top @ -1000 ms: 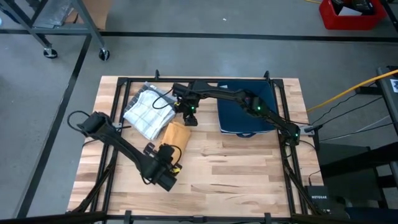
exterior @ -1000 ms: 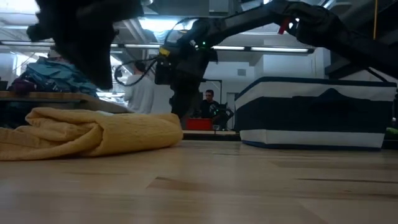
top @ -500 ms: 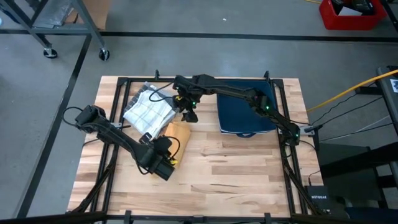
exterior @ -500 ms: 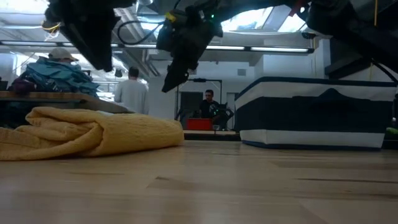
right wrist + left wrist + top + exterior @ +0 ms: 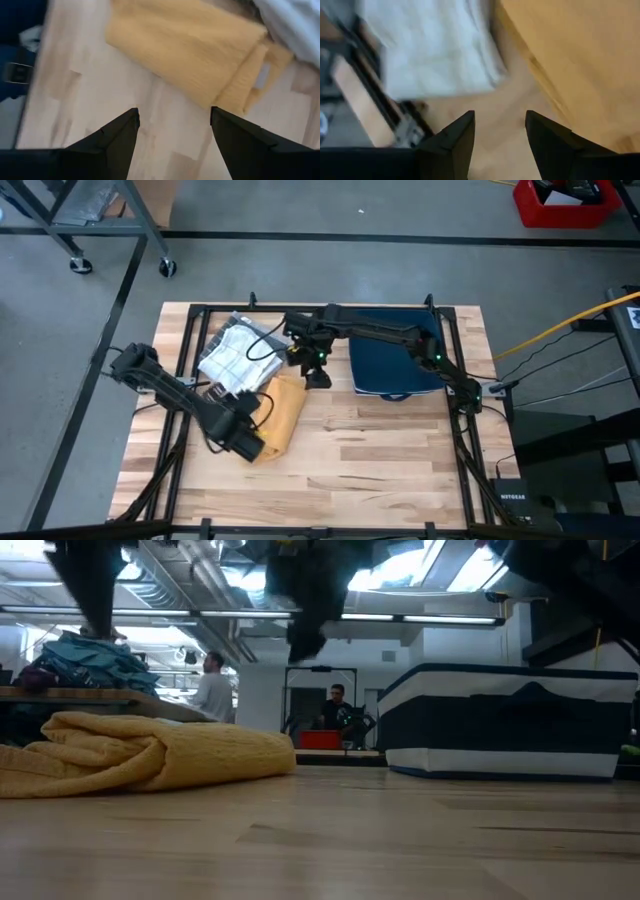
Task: Fold towel
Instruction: Stack the yellow towel on top of the white towel
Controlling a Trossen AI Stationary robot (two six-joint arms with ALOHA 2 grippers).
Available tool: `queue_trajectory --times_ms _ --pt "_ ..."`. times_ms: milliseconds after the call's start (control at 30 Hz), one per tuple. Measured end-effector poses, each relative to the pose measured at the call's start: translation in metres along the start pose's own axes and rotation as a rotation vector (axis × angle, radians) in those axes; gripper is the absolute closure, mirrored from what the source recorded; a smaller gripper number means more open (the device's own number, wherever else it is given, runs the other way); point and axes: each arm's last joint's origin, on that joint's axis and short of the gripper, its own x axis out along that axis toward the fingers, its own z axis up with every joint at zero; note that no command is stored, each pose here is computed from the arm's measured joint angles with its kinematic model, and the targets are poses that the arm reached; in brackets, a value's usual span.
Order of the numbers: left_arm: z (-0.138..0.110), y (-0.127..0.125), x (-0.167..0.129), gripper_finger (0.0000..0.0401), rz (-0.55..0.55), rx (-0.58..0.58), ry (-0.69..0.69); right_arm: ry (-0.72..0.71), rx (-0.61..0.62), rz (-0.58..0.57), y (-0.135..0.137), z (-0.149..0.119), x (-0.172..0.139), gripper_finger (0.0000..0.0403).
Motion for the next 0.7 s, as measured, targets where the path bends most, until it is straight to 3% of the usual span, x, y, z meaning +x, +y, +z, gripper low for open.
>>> queue_trajectory --times_ms 167,367,533,700 --pt "-0.001 0.039 -0.026 0.0232 -0.074 0.036 -0.26 -0.089 -0.052 0.004 0.022 0.001 -0.039 0.0148" --pt "-0.007 0.103 -0.042 0.0232 -0.15 -0.002 -0.465 -0.195 -0.135 -0.039 0.053 -0.003 -0.092 0.0148" --pt "-0.022 0.147 -0.031 0.0232 -0.225 -0.111 -0.513 -0.247 -0.166 -0.059 0.076 -0.013 -0.126 0.0148" --pt "-0.037 0.163 -0.006 0.0232 -0.297 -0.242 -0.512 -0.307 -0.187 -0.087 0.104 -0.028 -0.164 0.0148"
